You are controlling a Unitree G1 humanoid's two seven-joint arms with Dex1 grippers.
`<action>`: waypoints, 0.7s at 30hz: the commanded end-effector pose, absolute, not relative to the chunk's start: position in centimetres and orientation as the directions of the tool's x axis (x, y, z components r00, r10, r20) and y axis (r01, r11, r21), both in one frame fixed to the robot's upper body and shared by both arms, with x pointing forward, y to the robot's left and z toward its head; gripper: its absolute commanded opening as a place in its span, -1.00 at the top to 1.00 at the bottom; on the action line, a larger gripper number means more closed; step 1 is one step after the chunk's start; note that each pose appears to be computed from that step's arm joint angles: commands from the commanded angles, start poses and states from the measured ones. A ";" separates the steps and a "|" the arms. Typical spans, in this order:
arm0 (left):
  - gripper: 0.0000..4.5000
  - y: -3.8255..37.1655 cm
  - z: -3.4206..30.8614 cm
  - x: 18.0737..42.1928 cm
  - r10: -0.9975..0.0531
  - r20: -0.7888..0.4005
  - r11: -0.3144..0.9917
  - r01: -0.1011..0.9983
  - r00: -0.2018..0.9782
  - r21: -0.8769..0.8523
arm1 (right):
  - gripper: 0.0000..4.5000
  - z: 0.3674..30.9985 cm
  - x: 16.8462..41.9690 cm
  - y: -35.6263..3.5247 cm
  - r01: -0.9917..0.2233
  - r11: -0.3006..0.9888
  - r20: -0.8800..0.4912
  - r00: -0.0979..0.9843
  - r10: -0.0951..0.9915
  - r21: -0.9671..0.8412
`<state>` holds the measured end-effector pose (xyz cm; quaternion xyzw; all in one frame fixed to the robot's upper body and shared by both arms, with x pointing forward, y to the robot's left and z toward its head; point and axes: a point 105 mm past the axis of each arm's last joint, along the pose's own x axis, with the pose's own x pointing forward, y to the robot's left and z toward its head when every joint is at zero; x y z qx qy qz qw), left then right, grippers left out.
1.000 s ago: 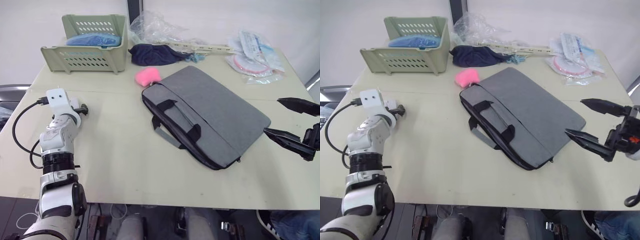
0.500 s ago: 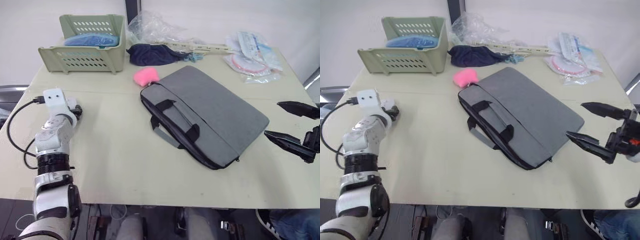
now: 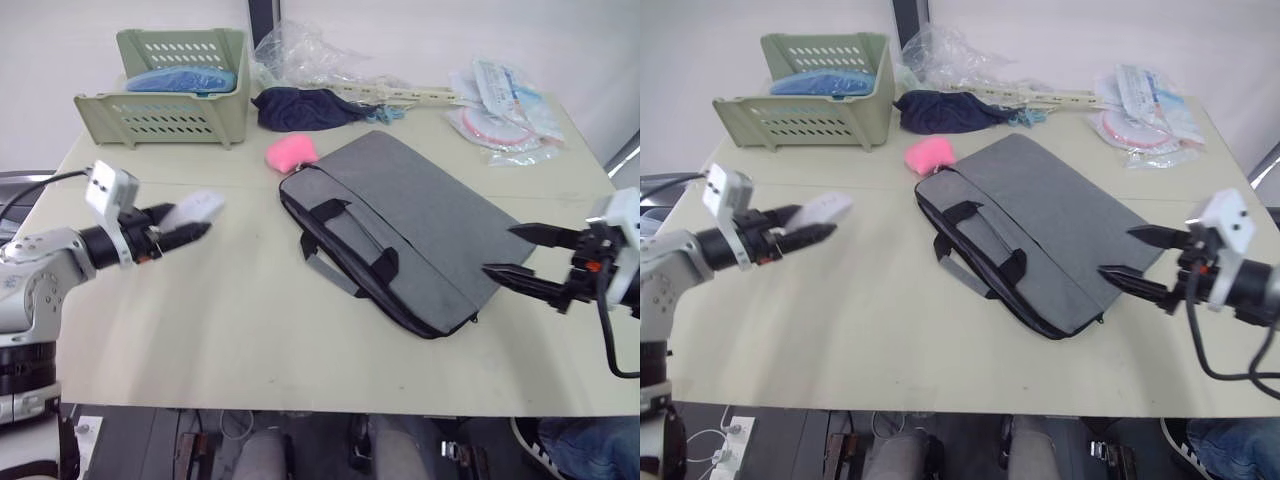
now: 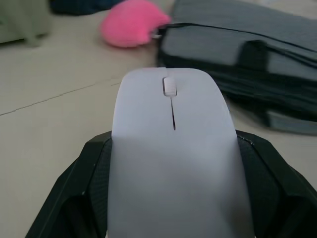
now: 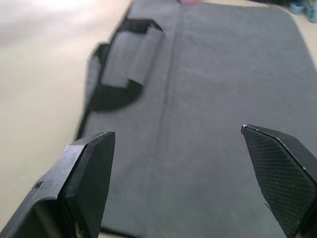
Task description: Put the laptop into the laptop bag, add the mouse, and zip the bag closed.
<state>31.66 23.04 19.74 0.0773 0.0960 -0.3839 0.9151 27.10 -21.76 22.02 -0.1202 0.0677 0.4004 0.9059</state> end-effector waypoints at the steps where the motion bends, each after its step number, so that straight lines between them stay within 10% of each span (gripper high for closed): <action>1: -0.26 20.3 21.4 29.2 -0.826 -0.151 0.514 0.836 0.543 0.191 | -1.00 22.0 27.0 -16.3 -0.777 0.601 -0.168 0.628 0.760 -0.187; 21: -0.26 16.7 19.0 26.8 -0.891 -0.205 0.358 0.905 0.404 0.228 | -1.00 15.9 32.0 -7.5 -0.629 0.644 -0.192 0.764 0.616 -0.435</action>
